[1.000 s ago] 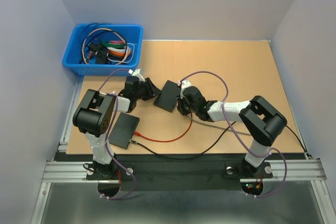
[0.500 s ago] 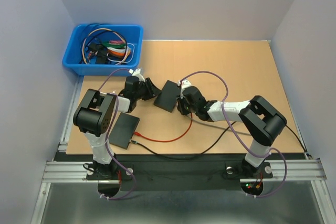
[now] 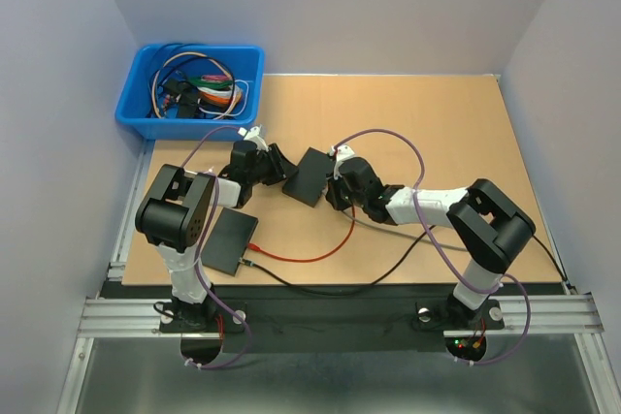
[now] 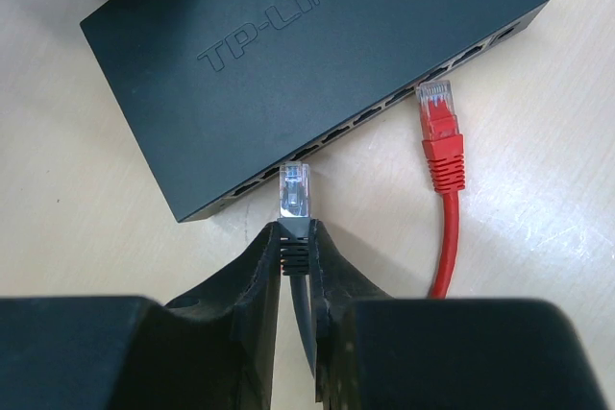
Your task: Insert the plug into the switch port
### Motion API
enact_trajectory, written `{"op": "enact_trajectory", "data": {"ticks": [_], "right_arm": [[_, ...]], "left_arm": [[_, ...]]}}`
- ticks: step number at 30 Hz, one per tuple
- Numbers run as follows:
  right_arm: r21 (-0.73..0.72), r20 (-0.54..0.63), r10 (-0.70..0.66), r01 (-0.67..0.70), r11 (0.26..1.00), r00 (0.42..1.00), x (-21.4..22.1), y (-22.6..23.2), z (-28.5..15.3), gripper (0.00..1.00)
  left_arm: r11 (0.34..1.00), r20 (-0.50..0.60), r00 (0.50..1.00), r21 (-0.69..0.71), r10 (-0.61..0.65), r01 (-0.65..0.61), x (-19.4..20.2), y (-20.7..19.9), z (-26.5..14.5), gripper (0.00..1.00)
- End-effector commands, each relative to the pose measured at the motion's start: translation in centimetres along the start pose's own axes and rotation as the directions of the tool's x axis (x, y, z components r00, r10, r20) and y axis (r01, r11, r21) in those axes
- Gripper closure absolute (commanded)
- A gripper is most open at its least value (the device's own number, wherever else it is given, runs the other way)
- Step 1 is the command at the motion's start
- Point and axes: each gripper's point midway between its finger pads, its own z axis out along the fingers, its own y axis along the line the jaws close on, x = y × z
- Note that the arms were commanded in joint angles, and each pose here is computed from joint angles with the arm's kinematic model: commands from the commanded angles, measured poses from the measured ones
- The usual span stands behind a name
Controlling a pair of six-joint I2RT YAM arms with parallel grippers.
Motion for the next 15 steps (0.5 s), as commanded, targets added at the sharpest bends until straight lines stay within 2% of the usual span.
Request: {"op": "enact_trajectory", "data": {"ticks": [1, 9, 15], "right_arm": [[-0.072, 0.110, 0.024, -0.016, 0.997, 0.994, -3.4, 1.9, -0.4, 0.99], [-0.118, 0.091, 0.057, -0.046, 0.992, 0.994, -2.4, 2.7, -0.2, 1.00], [-0.078, 0.076, 0.064, -0.058, 0.995, 0.995, -1.6, 1.9, 0.0, 1.00]], "left_arm": [[0.998, 0.041, 0.998, 0.046, 0.039, -0.040, -1.8, -1.3, 0.4, 0.49], [0.998, 0.034, 0.999, 0.039, 0.040, -0.041, -1.4, -1.0, 0.4, 0.49], [0.998, 0.035, 0.999, 0.040, 0.039, -0.040, -1.4, -1.0, 0.4, 0.50]]}}
